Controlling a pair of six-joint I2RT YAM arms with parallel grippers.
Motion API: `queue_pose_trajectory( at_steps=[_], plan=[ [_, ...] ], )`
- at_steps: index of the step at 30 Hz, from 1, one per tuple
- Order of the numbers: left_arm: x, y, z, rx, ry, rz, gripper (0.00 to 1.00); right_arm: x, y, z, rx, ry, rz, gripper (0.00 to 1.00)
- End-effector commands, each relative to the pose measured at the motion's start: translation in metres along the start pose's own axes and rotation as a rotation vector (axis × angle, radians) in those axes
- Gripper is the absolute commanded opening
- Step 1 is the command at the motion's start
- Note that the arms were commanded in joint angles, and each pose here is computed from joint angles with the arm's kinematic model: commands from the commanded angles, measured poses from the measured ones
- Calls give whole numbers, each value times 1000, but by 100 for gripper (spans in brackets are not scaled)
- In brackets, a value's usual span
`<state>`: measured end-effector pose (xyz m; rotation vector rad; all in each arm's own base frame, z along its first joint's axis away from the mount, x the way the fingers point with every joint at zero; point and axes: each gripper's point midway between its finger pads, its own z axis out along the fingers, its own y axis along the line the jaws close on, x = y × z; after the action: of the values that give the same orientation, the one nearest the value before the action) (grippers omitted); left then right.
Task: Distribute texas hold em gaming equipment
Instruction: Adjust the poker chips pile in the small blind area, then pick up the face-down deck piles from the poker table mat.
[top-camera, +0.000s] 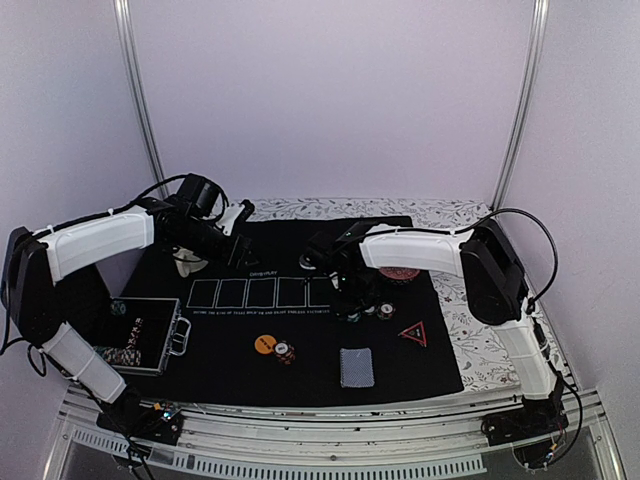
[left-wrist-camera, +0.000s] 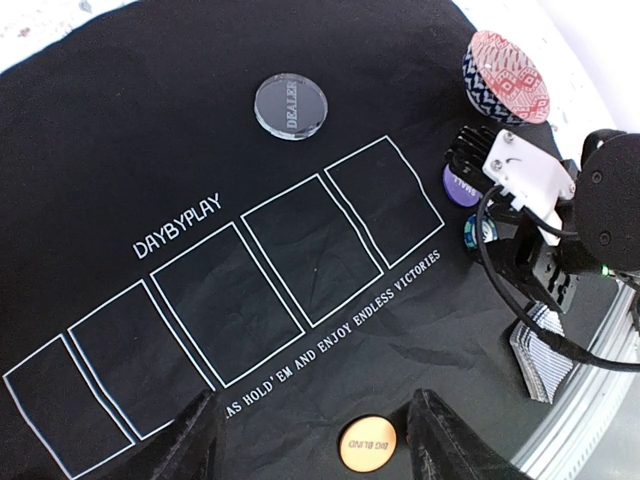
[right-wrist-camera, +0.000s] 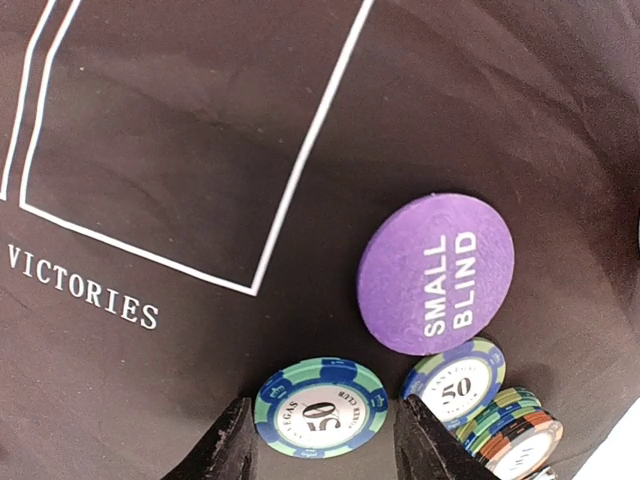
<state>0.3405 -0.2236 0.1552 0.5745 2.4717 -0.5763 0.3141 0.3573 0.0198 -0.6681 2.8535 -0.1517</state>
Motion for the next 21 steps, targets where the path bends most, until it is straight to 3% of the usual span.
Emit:
queue_pose_trajectory(
  at_steps=[1,8,15,21],
  plan=[
    [0,7,3,-9,-5,1,64,1,-14,-14,29,-8,22,49],
    [0,7,2,-10,-7,2,64,-2,4,-16,-76,-10,0,56],
    [0,7,2,-10,-8,1,64,-1,6,-22,-97,-10,6,58],
    [1,8,3,-14,-5,2,64,-7,7,-52,-147,-59,21,60]
  ],
)
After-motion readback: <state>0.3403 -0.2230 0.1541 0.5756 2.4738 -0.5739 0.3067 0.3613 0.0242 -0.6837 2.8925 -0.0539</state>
